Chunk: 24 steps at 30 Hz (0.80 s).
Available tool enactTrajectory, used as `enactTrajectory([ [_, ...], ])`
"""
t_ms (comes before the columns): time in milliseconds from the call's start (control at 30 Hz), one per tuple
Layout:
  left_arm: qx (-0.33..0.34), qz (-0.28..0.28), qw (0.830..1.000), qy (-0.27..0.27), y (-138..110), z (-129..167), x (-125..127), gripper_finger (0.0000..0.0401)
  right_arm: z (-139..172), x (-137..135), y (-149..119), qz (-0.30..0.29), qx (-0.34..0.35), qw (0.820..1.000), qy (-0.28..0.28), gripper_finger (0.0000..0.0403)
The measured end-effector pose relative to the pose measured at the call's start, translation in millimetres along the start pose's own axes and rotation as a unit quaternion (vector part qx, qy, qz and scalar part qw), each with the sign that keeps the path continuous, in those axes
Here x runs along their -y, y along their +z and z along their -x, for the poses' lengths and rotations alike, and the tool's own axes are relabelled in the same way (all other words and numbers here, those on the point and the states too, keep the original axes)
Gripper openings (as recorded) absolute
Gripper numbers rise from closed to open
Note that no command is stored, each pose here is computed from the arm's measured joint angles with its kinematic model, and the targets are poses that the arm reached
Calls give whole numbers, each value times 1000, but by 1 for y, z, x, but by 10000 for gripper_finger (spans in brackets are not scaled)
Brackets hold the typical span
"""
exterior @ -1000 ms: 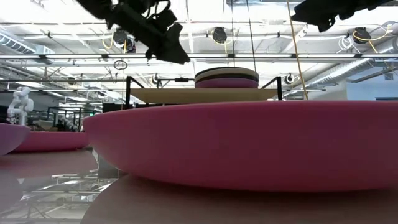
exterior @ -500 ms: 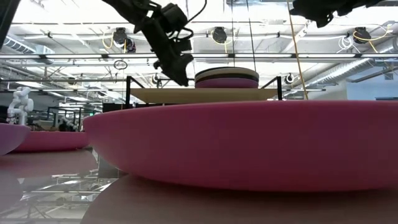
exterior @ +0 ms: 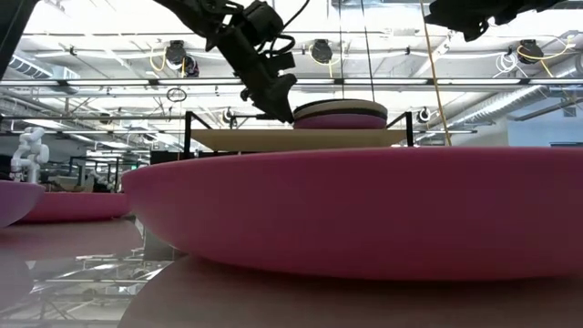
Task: Place and stack plates onto a shelf
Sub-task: Adjust the plates on the shelf, then put the light pink plate on the shelf
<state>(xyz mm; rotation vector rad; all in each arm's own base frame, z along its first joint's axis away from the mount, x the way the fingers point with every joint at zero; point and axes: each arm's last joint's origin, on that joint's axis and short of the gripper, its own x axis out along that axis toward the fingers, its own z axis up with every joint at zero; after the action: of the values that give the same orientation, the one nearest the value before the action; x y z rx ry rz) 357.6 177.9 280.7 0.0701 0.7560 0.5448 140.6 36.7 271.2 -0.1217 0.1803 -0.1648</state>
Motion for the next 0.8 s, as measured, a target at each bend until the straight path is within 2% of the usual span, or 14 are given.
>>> enactTrajectory([
  [233, 24, -3, 1000, -17, 4, 0, 0, 161, 0, 0, 0, 0, 0, 1000, 0, 155],
  [433, 2, -14, 1000, -11, 1, 5, -2, 161, 0, 0, -2, -6, -9, 1000, 1, 155],
  [567, -19, -10, 1000, 2, -1, 26, -10, 161, 0, 0, -4, -6, -19, 1000, 1, 155],
  [667, -11, 6, 1000, 6, 2, 51, -15, 161, 0, 0, -5, -4, -23, 1000, 1, 155],
  [800, 51, 13, 999, 4, 13, 90, -13, 161, 0, 0, -6, -3, -28, 1000, 1, 155],
])
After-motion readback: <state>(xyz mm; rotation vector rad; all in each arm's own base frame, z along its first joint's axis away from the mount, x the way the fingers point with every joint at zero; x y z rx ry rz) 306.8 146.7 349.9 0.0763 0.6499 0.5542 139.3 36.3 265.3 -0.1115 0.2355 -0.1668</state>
